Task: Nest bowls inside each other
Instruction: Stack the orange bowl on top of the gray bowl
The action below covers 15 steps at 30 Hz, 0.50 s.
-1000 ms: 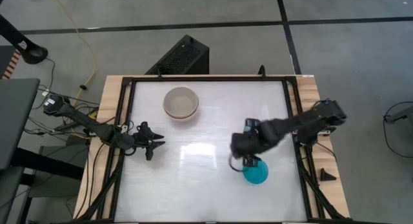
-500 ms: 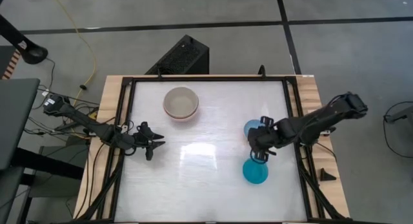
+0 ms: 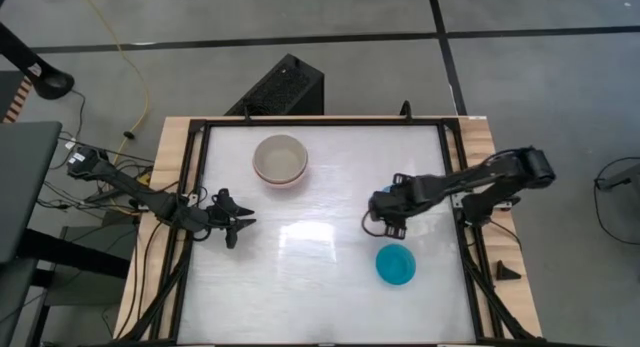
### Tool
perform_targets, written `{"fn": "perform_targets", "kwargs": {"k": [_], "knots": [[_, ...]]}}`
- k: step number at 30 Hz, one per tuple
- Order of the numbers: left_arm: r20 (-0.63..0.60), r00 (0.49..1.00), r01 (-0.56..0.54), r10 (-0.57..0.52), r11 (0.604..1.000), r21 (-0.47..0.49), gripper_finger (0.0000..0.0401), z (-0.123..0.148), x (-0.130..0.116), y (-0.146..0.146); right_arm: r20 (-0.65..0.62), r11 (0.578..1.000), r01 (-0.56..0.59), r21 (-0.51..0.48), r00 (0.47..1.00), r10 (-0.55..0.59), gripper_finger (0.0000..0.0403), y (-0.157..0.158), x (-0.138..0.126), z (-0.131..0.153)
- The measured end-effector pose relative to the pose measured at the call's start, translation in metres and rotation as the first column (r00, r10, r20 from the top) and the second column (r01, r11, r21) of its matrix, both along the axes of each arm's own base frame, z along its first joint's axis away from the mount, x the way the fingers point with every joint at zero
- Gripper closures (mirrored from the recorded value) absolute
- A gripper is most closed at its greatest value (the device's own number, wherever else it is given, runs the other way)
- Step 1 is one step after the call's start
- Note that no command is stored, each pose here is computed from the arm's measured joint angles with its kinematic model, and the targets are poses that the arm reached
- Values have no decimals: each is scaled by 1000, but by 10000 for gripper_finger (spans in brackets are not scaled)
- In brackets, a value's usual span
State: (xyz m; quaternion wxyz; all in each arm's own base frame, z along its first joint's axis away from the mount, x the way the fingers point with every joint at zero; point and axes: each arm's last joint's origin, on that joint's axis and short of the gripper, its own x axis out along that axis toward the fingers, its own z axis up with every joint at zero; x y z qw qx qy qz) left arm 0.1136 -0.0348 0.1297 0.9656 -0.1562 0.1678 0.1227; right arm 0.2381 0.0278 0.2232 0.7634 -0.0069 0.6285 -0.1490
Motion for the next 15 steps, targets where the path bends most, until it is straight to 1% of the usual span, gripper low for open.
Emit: {"fn": "perform_targets", "kwargs": {"k": [4,11,13,15], "knots": [[0,1000,0,0,1000,0,276,0,0,0,-49,997,35,75,998,-31,127,-7,14,-19],[0,1000,0,0,1000,0,276,0,0,0,-144,991,108,85,985,-95,128,-18,27,-47],[0,1000,0,0,1000,0,276,0,0,0,-162,987,137,86,979,-121,134,-21,29,-53],[0,1000,0,0,1000,0,276,0,0,0,-172,984,155,84,975,-139,151,-23,30,-56]]}}
